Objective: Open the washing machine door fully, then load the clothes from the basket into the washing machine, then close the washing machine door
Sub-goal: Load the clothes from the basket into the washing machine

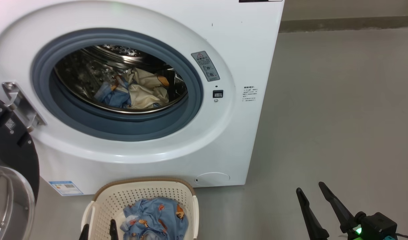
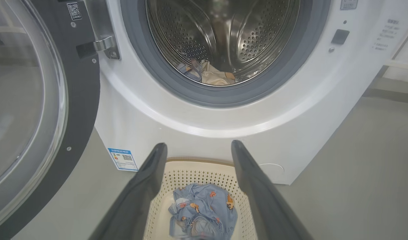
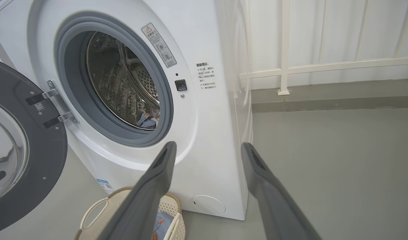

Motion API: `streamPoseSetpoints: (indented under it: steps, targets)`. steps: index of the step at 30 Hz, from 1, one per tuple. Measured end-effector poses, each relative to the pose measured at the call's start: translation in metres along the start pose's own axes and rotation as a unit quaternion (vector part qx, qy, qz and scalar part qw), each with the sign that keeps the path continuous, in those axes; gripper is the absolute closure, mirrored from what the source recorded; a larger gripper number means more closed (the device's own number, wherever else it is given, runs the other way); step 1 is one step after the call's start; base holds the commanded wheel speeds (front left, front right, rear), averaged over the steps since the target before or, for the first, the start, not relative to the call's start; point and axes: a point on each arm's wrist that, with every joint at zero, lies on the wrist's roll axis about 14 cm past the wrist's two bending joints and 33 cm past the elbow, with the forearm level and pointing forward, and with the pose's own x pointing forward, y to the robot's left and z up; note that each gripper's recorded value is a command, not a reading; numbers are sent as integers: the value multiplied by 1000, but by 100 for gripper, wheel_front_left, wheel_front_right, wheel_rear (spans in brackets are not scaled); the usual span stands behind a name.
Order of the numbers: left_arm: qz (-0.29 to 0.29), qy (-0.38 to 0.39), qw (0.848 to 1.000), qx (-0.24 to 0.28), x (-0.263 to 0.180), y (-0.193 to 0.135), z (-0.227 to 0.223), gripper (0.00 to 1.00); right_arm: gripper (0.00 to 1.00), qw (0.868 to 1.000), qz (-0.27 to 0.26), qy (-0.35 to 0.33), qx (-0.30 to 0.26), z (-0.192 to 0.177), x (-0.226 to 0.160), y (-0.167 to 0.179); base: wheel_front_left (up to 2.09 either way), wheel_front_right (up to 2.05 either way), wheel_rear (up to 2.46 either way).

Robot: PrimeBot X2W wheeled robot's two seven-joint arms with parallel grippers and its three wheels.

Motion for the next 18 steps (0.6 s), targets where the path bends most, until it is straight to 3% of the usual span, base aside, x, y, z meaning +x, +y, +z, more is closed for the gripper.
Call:
streamPoseSetpoints:
  steps: [12,18]
  targets:
    - [-7,49,999,17,38,-3,-31,0,0,1000,-18,18,10,-13,17,-15,0,0,0]
    - [-15,130,991,22,62,-7,-82,0,0,999,-21,27,14,-23,37,-22,0,0,0]
